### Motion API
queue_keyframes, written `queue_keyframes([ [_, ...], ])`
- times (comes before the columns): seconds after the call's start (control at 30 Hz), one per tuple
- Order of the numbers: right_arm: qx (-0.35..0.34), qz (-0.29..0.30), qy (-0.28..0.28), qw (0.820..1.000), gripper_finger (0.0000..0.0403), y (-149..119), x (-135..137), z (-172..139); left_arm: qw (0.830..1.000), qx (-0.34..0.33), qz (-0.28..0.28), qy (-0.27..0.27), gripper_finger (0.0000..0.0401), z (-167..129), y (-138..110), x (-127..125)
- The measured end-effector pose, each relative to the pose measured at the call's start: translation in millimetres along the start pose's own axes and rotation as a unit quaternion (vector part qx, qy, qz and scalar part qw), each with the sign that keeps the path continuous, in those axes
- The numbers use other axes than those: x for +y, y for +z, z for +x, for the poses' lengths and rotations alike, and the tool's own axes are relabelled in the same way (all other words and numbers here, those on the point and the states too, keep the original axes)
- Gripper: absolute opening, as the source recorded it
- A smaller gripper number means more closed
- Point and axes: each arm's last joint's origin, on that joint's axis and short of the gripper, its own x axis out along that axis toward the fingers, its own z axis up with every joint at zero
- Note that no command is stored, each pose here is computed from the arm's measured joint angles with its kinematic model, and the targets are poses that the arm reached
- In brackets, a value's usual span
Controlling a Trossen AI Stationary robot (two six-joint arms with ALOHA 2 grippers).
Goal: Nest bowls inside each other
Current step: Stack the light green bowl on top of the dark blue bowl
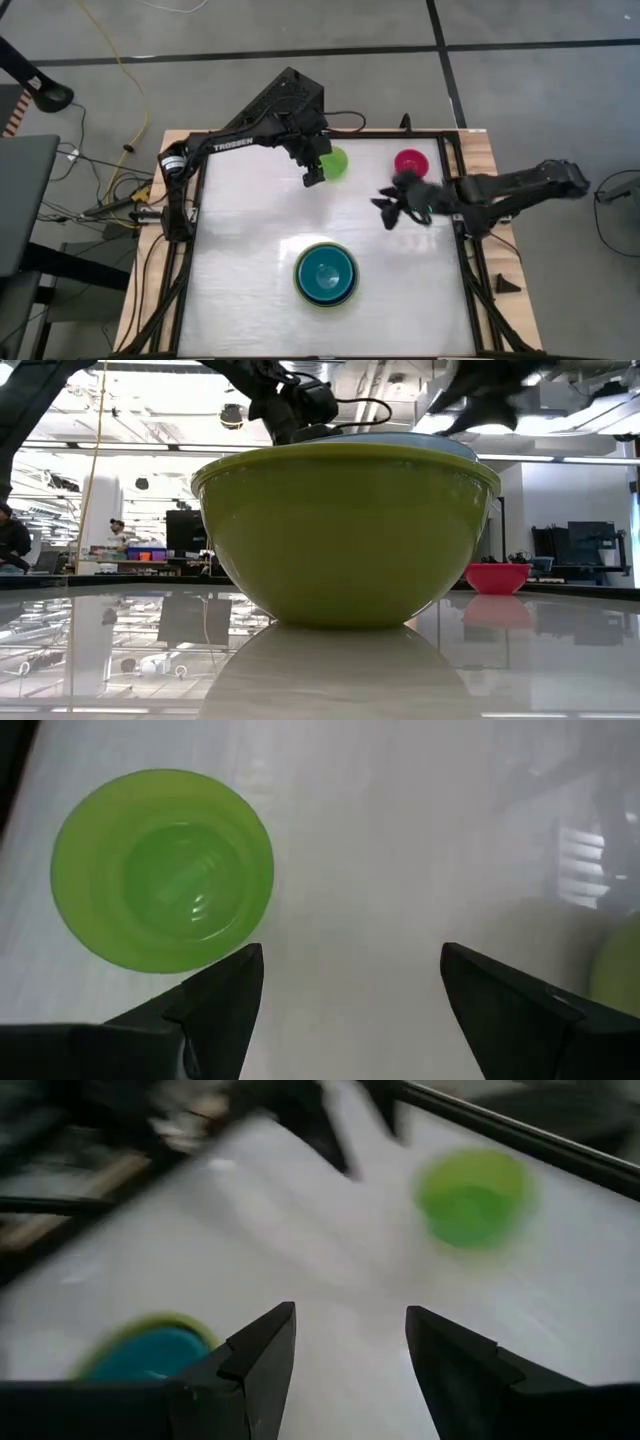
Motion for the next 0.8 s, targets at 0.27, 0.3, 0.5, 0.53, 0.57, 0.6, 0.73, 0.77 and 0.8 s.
queue_keyframes([
  [0.27,0.019,-0.018,0.069,0.997,0.0225,32.6,-30.2,75.8,1.000,0.010,-0.019,0.012,0.0293,-14.9,-6.1,18.4],
  [0.3,0.028,-0.023,0.068,0.997,0.0225,32.3,-34.6,85.4,0.999,0.018,-0.023,0.013,0.0293,-16.5,-8.5,21.1],
  [0.5,0.054,-0.040,0.087,0.994,0.0225,29.4,-57.9,135.9,0.999,0.036,-0.039,0.010,0.0293,-27.0,-16.2,33.1],
  [0.53,0.056,-0.042,0.088,0.994,0.0225,28.7,-61.9,143.2,0.998,0.037,-0.042,0.011,0.0293,-27.8,-16.9,34.7],
  [0.57,0.060,-0.042,0.089,0.993,0.0225,28.1,-65.7,150.6,0.998,0.042,-0.046,0.012,0.0293,-29.6,-18.6,36.2],
  [0.6,0.060,-0.042,0.087,0.993,0.0225,28.9,-68.7,157.6,0.998,0.049,-0.050,0.011,0.0293,-31.1,-20.3,37.0],
  [0.73,0.059,-0.055,0.091,0.993,0.0225,37.1,-76.9,179.8,0.997,0.057,-0.055,0.004,0.0293,-33.9,-22.5,37.0],
  [0.77,0.062,-0.059,0.090,0.992,0.0225,38.7,-79.3,185.1,0.996,0.063,-0.058,-0.001,0.0293,-33.9,-23.9,36.4],
  [0.8,0.068,-0.063,0.088,0.992,0.0225,40.1,-81.0,190.6,0.996,0.065,-0.059,-0.003,0.0293,-33.9,-24.5,36.2],
])
